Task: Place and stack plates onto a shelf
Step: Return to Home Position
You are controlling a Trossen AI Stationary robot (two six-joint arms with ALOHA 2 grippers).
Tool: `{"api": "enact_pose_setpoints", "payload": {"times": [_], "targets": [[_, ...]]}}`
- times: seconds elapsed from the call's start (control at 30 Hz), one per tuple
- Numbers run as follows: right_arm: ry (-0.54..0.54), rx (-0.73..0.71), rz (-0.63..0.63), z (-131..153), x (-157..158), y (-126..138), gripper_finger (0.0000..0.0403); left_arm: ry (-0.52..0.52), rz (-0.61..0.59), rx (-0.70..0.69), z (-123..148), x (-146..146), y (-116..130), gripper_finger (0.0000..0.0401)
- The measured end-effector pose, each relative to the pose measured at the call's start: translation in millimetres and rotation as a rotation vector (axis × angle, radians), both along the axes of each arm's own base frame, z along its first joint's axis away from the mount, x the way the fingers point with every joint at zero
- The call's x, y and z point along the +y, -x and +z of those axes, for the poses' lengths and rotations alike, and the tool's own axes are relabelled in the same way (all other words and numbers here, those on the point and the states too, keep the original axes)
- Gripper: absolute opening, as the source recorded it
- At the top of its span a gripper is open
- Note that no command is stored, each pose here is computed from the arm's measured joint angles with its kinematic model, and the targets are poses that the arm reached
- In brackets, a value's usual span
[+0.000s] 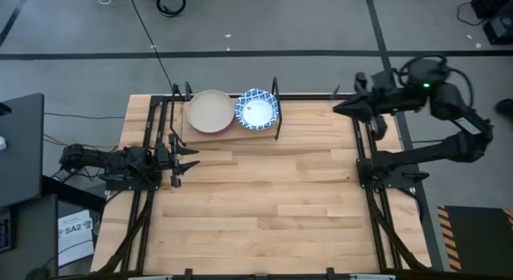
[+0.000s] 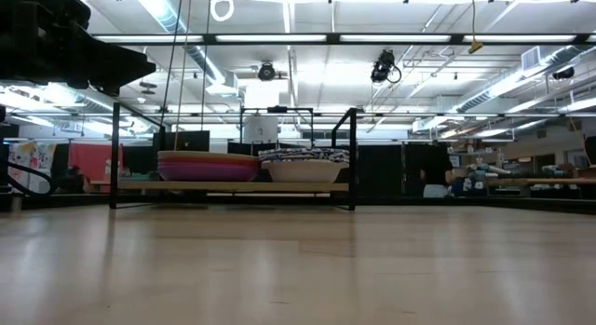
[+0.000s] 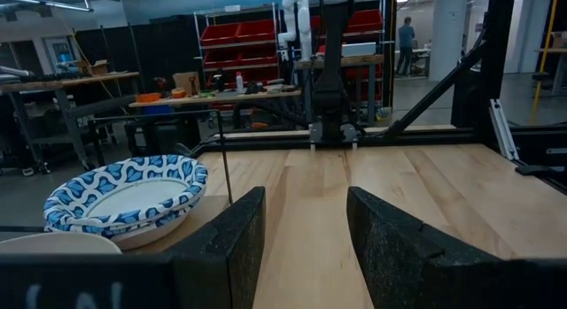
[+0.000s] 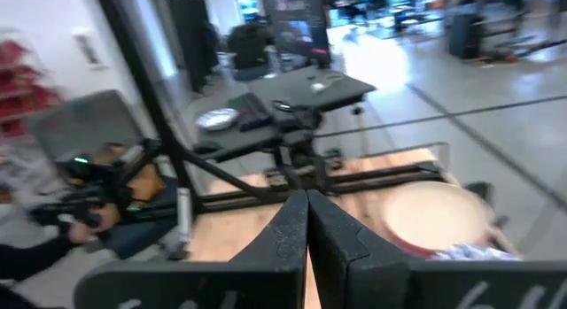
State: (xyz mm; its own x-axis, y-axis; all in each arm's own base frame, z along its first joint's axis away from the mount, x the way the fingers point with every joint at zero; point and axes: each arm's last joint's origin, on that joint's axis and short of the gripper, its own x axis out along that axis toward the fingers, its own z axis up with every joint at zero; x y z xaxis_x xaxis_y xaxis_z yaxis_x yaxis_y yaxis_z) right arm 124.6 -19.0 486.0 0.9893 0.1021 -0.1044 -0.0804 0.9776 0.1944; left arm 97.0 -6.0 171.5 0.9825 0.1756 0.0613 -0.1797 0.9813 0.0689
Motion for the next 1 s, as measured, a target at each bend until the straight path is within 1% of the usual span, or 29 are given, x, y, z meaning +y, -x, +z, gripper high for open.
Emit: {"api": "enact_pose_setpoints", "payload": {"times": [0.13, 0.27, 0.57, 0.8, 1.0], "targets": [[0.054, 0.026, -0.092, -3.4, 2.0, 21.0, 0.0015, 0.0, 0.0, 0.0, 0.1, 0.0, 0.0, 0.0167], [0.082, 0.03, -0.113, -13.8, 2.4, 26.1, 0.0016, 0.001, 0.0, 0.0, 0.1, 0.0, 0.0, 0.0167], [0.072, 0.095, -0.11, -55.9, 1.6, 22.4, 0.0016, 0.001, 0.0, 0.0, 0.1, 0.0, 0.0, 0.0167], [0.078, 0.053, -0.112, -85.7, 0.1, 15.9, 0.0014, 0.001, 0.0, -0.001, 0.1, 0.0, 0.0, 0.0167], [0.054, 0.048, -0.115, -110.8, 0.1, 15.7, 0.0014, 0.001, 0.0, 0.0, 0.1, 0.0, 0.0, 0.0167]]}}
